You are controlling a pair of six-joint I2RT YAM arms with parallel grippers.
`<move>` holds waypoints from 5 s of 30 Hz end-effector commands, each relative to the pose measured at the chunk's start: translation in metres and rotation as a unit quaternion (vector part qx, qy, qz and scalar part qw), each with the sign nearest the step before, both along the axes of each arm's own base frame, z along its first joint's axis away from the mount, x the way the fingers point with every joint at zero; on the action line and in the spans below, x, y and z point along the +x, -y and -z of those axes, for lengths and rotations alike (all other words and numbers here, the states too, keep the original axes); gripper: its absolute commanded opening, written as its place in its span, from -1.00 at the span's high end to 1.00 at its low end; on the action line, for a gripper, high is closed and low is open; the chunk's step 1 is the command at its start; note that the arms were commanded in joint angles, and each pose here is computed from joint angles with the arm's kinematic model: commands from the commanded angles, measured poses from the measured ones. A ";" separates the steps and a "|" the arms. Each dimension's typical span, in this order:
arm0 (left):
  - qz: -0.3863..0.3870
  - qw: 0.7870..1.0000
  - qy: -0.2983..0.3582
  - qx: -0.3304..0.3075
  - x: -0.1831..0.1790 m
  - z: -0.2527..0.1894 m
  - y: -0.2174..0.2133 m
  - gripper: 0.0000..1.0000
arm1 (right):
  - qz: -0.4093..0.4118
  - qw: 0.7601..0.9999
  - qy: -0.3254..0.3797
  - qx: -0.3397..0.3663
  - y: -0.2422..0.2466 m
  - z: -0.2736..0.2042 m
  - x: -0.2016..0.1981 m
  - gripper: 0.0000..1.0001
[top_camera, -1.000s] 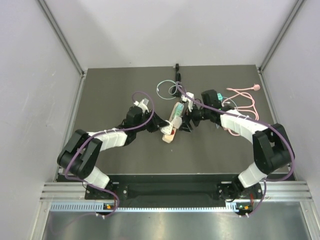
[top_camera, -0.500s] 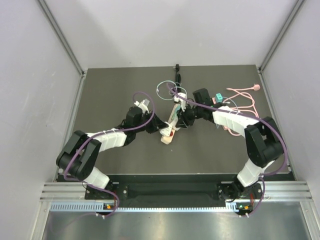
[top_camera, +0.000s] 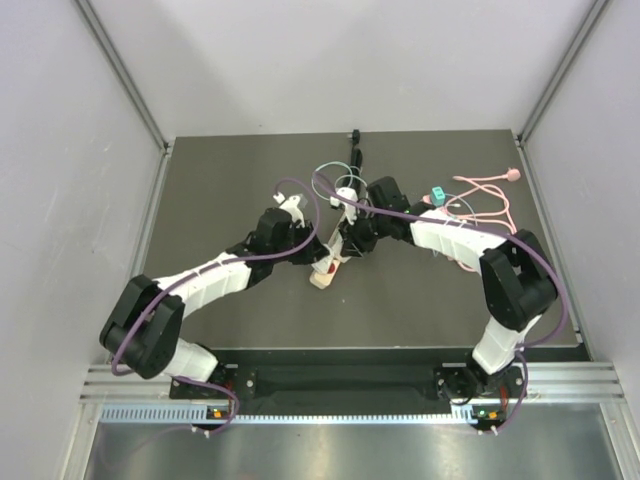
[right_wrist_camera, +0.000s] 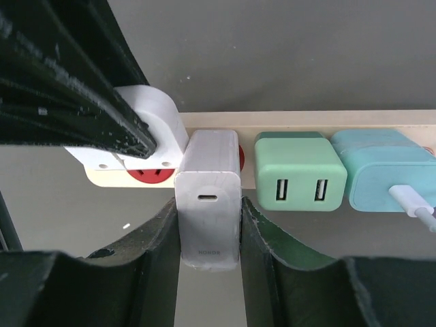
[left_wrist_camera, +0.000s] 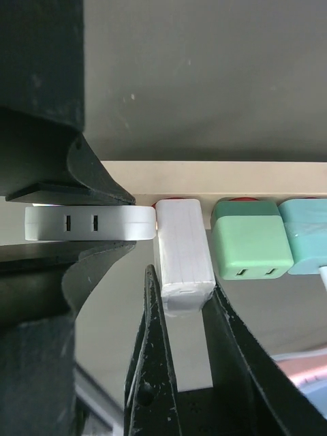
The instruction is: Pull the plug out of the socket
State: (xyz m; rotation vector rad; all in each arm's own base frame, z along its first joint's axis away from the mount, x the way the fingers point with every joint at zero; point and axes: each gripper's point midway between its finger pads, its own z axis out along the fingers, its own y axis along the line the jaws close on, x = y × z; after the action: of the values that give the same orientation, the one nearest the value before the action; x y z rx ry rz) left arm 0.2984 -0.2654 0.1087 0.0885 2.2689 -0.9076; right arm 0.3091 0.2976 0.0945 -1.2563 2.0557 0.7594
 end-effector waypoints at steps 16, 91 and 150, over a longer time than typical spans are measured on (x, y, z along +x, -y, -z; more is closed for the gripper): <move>0.023 0.974 0.182 0.135 -0.013 -0.034 -0.013 1.00 | 0.153 0.983 0.037 -0.098 0.005 0.018 0.042 1.00; 0.055 0.942 0.269 0.192 -0.044 -0.068 -0.004 1.00 | 0.235 0.955 0.086 -0.157 0.021 0.048 0.061 1.00; 0.057 0.973 0.128 0.186 -0.083 0.027 -0.010 -0.14 | 0.128 0.983 0.087 -0.102 -0.002 -0.024 0.043 1.00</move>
State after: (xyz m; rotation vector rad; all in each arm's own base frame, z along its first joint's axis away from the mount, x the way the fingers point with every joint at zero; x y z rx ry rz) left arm 0.2195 -0.2520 0.0856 0.4196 2.1534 -0.4910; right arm 0.3177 0.2920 0.0865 -1.2143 2.2191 0.3825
